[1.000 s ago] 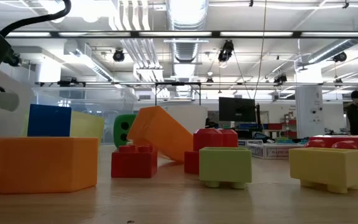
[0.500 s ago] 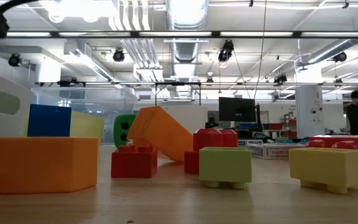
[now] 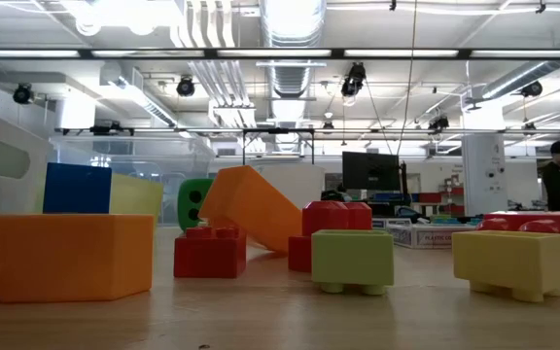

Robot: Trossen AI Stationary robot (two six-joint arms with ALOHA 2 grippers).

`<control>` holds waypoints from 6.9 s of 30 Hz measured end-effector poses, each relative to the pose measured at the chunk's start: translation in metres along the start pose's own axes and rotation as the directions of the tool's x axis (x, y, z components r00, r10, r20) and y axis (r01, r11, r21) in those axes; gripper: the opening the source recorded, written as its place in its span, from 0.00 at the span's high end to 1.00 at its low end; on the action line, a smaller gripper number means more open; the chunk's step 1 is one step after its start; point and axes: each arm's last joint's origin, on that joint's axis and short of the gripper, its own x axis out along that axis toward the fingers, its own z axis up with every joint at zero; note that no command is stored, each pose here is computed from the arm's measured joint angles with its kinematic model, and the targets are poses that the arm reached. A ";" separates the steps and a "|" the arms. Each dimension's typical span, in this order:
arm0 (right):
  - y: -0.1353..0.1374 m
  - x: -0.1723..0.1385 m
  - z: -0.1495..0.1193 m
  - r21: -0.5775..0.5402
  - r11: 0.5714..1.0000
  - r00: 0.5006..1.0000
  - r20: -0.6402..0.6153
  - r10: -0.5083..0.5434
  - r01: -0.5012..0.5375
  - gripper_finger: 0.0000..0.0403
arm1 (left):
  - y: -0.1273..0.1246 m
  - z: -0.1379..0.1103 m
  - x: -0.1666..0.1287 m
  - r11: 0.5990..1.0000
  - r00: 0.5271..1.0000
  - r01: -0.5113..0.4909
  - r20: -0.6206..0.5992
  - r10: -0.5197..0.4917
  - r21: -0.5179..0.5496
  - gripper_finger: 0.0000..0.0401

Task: Pick & Place Toys
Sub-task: Put the blue deck of cards into the transparent bin

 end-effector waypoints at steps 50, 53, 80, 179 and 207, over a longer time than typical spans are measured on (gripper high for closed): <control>-0.128 0.082 -0.158 -0.553 0.830 0.809 -0.457 -0.370 0.067 0.02 | 0.068 0.073 -0.119 0.953 0.636 0.290 0.762 -0.121 -0.091 0.15; -0.129 0.095 -0.166 -0.545 0.834 0.780 -0.485 -0.396 0.085 0.02 | 0.067 0.074 -0.121 0.952 0.620 0.299 0.772 -0.140 -0.067 0.15; -0.135 0.123 -0.202 -0.627 0.777 0.710 -0.520 -0.476 0.061 0.02 | 0.075 0.072 -0.135 0.968 0.573 0.252 0.807 -0.147 -0.003 0.15; 0.007 0.111 -0.046 -0.610 0.769 0.955 -0.064 -0.289 0.192 0.27 | 0.088 0.167 -0.111 0.763 0.549 0.601 0.817 -0.176 -0.239 0.17; 0.011 0.108 -0.042 -0.573 0.799 0.967 -0.041 -0.251 0.183 0.10 | 0.089 0.164 -0.112 0.784 0.558 0.582 0.808 -0.191 -0.216 0.87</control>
